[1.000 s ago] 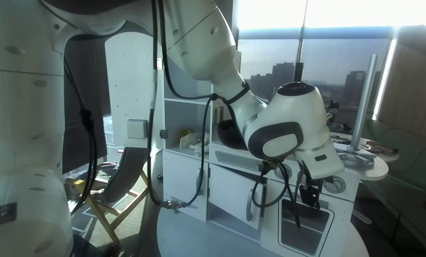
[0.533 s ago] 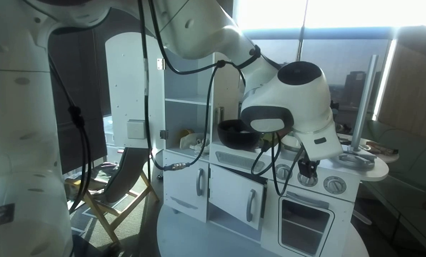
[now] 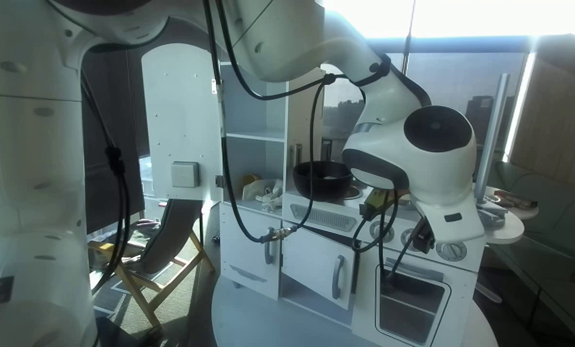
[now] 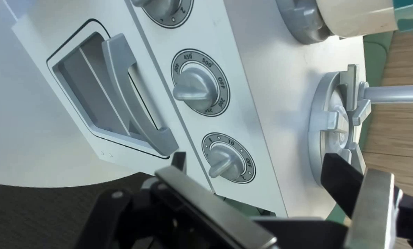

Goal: Turn the knobs on the toy stove

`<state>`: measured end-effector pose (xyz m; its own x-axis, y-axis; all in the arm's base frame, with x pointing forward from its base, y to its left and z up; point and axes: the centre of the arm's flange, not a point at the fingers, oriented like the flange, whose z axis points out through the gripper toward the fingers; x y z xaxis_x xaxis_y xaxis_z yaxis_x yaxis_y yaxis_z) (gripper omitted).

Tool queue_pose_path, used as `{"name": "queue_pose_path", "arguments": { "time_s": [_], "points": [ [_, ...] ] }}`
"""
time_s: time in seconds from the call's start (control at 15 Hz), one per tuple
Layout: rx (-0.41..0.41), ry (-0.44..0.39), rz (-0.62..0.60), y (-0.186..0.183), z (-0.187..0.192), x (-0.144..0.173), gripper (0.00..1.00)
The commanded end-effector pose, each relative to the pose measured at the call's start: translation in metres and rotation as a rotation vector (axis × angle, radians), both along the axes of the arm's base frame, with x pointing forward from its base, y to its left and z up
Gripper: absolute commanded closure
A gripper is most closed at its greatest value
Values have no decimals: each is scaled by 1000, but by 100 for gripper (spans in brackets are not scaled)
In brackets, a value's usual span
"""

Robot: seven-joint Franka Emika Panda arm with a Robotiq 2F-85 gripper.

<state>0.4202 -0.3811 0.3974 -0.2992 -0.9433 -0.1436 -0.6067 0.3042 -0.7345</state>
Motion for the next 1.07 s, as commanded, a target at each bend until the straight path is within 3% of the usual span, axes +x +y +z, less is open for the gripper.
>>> {"name": "queue_pose_path", "arguments": {
  "time_s": [0.0, 0.33, 0.8, 1.0],
  "points": [
    [-1, -1, 2, 0, 1, 1, 0],
    [56, -22, -74, -9, 2, -10, 0],
    [294, -167, -80, -33, -24, -43, 0],
    [330, -189, -109, -27, -32, -39, 0]
  ]
}}
